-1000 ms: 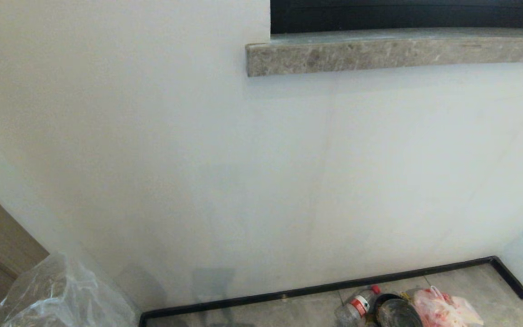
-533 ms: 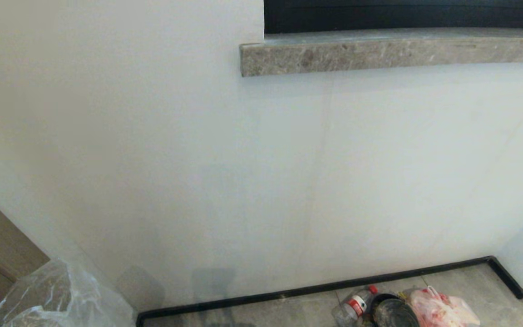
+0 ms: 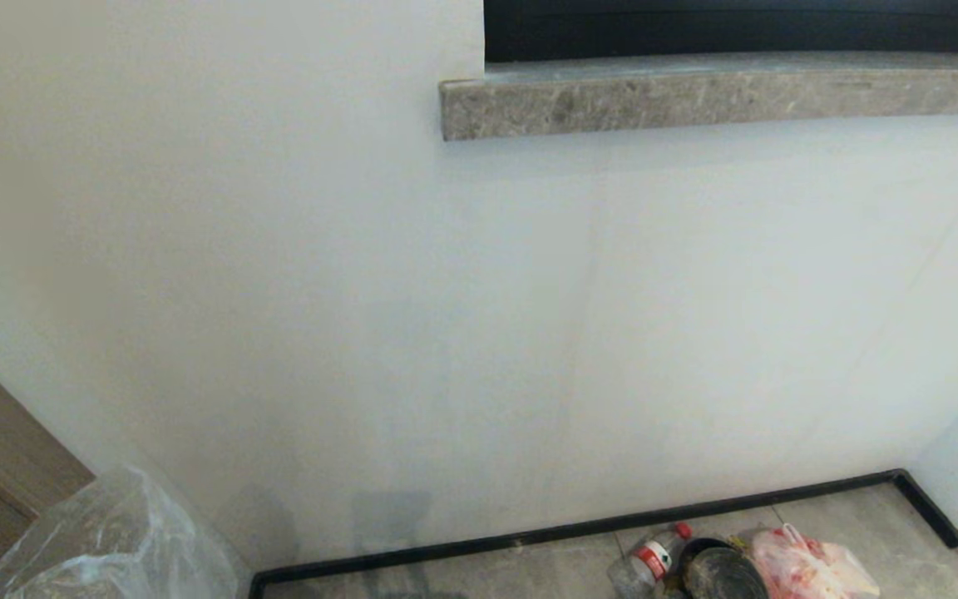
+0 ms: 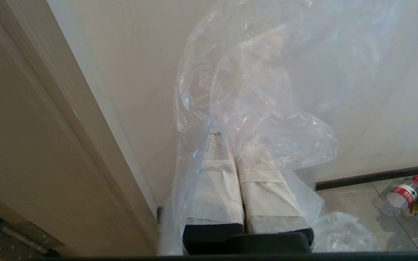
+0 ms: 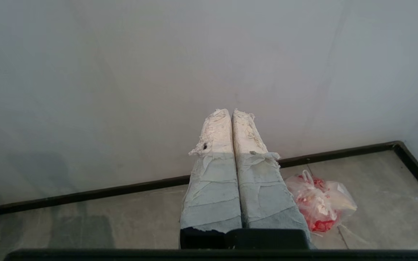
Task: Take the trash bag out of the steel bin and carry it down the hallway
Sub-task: Put the trash bag at the door
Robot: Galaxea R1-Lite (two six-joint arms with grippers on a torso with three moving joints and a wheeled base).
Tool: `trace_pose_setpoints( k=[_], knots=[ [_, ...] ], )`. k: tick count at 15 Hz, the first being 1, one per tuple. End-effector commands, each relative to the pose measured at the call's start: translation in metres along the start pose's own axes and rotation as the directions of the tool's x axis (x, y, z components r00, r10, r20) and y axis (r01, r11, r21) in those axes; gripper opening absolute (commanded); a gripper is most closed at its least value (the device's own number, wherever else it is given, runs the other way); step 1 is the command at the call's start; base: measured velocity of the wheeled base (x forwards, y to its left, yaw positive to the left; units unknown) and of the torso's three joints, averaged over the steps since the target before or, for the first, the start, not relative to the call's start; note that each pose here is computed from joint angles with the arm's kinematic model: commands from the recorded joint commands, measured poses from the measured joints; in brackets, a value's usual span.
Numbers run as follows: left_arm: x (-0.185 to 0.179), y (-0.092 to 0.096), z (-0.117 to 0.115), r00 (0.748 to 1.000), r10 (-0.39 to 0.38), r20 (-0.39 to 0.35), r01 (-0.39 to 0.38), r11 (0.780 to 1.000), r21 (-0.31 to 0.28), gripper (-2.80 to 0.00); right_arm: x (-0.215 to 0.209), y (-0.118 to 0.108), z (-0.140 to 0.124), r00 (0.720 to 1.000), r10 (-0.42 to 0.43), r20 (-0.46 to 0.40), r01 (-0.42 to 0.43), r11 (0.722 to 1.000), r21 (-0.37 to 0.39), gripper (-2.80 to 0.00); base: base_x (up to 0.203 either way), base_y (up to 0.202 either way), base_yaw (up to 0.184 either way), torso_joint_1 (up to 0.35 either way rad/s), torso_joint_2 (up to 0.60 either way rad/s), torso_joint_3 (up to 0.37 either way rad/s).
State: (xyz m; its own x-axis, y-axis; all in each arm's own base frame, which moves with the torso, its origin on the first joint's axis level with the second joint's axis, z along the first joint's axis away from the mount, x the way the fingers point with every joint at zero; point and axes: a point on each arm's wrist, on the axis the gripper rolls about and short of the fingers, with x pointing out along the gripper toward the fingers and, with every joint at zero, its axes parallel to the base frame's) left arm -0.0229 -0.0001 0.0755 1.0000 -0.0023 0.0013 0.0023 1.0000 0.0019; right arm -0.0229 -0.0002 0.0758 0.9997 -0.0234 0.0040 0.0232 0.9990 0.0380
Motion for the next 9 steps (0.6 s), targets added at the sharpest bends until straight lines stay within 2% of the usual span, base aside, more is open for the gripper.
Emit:
trace_pose_setpoints(
  k=[1,4,9],
  knots=[
    [0.0001,0.0,0.0,1.0,-0.001,-0.001,0.001,1.0,0.0,-2.8,0.0001,0.0,-0.0005,1.0,0.0,-0.001,0.0,1.0,0.001,-2.8,0.0,0.0,0.0,0.0,0.0,0.0],
    [0.0002,0.0,-0.0004,1.0,-0.001,-0.003,0.001,1.0,0.0,-2.8,0.0001,0.0,-0.0005,1.0,0.0,-0.001,0.0,1.0,0.001,-2.8,0.0,0.0,0.0,0.002,0.01,-0.094],
    [0.0001,0.0,-0.0001,1.0,-0.001,-0.002,0.001,1.0,0.0,-2.8,0.0001,0.0,-0.0006,1.0,0.0,-0.003,0.0,1.0,0.0,-2.8,0.0,0.0,0.0,0.001,0.0,-0.186]
  ],
)
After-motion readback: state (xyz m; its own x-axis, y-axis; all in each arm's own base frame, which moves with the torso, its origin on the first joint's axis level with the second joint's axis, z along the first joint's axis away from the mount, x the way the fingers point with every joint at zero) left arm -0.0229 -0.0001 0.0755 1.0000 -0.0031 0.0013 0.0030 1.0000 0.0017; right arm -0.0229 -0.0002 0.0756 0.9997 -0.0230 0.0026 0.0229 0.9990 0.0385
